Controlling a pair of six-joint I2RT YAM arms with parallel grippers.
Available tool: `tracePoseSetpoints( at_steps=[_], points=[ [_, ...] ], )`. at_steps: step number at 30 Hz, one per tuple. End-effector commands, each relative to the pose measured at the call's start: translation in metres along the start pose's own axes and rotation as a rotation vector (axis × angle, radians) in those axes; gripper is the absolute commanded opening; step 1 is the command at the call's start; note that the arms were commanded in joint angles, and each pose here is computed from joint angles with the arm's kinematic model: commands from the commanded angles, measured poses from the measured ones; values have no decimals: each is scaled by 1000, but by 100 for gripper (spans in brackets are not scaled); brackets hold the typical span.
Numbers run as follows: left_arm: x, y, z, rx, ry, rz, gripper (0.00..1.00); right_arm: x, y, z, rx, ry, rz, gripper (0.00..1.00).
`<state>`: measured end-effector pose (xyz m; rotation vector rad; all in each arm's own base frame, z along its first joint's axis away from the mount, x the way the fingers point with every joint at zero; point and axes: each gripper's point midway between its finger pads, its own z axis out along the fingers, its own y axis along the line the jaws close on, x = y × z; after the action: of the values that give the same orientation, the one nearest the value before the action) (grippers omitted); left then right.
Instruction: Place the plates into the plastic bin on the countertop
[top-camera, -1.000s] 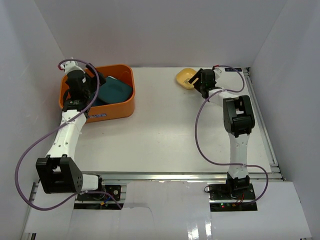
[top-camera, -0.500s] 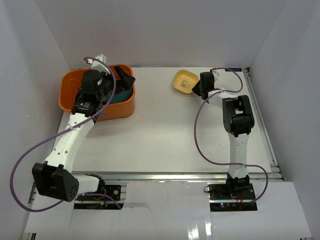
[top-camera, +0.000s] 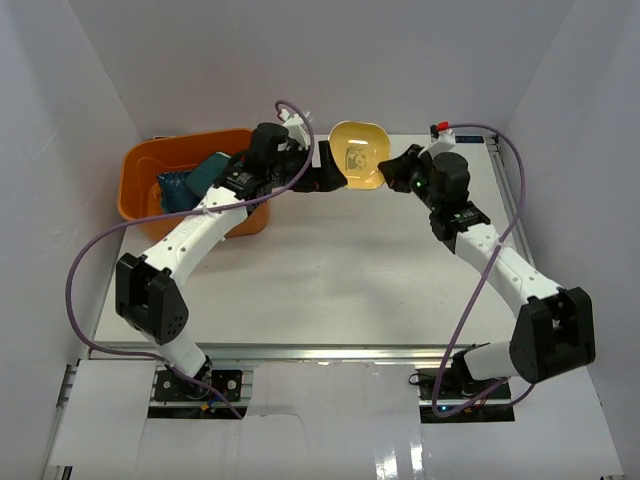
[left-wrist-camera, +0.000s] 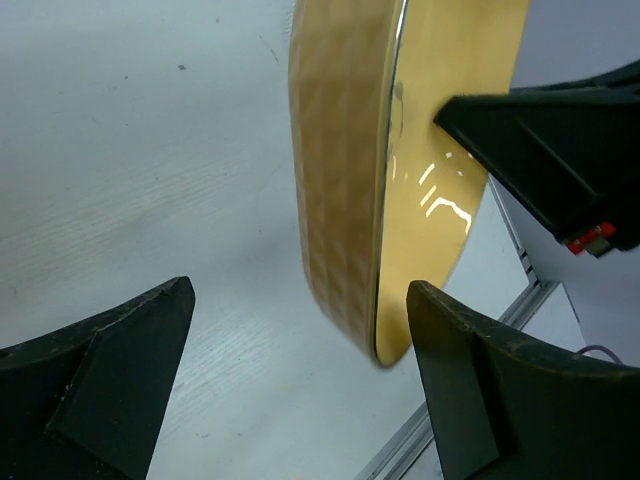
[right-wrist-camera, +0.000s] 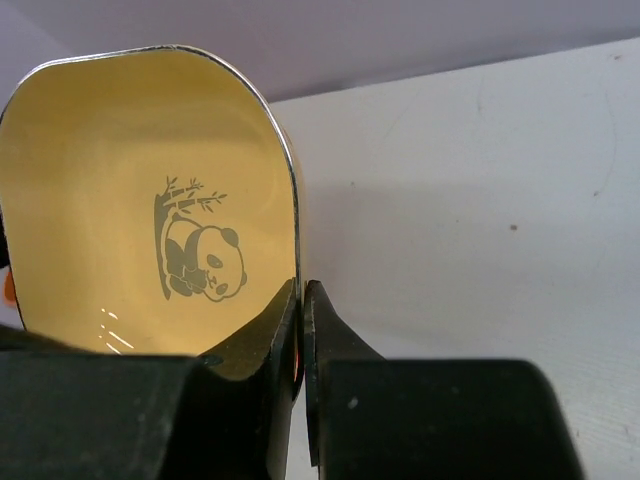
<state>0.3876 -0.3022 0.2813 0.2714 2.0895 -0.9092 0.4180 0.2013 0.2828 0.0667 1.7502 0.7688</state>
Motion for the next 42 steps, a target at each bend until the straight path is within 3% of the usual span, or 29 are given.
tracePoseSetpoints(
  at_steps=[1, 3, 4, 8, 9, 10, 11, 12, 13, 17, 21, 22, 27, 33, 35, 36, 39, 40, 42],
  points=[
    [-1, -3, 6, -38, 3, 14, 98, 21, 8, -17, -49, 52, -28, 8],
    [5, -4, 14, -31, 14, 4, 95, 25, 14, -28, -74, 59, -36, 8],
    [10, -4, 16, -29, 19, 1, 76, 23, 17, -33, -90, 53, -36, 8],
    [7, -2, 14, -40, -21, -3, 22, 34, 14, -37, -90, 77, -27, 8],
    [3, -4, 10, -40, -40, 1, 4, 37, 13, -38, -90, 83, -23, 11],
    [1, -5, 8, -44, -50, 3, 0, 39, 12, -38, -89, 87, -16, 19],
    [-3, -2, 5, -66, -67, 6, 0, 39, 14, -38, -102, 84, -13, 41],
    [-9, -3, -2, -73, -90, 22, 0, 39, 16, -39, -108, 85, -1, 51],
    [-16, 0, -6, -100, -115, 34, 0, 40, 18, -40, -117, 89, 0, 69],
    [-50, 27, -33, -215, -202, 51, 0, 34, 21, -45, -122, 83, 3, 98],
    [-83, 105, -74, -357, -298, -72, 0, 34, -1, -50, -76, 79, 16, 95],
    [-93, 141, -94, -430, -342, -134, 0, 36, -6, -52, -68, 83, 34, 95],
    [-91, 250, -151, -573, -429, -350, 0, 45, -56, -57, 55, 85, 78, 97],
    [-55, 317, -164, -695, -436, -484, 1, 48, -160, -74, 361, 31, 152, 98],
    [-51, 331, -166, -743, -433, -488, 6, 46, -208, -85, 524, 0, 157, 98],
    [-46, 340, -164, -773, -422, -491, 12, 45, -236, -91, 634, -19, 149, 98],
    [-41, 350, -161, -803, -411, -496, 31, 48, -265, -91, 724, -13, 167, 98],
    [-39, 353, -161, -811, -409, -498, 59, 42, -270, -85, 738, -25, 173, 98],
    [-39, 353, -163, -818, -417, -497, 79, 56, -289, -75, 765, 13, 220, 98]
  ],
)
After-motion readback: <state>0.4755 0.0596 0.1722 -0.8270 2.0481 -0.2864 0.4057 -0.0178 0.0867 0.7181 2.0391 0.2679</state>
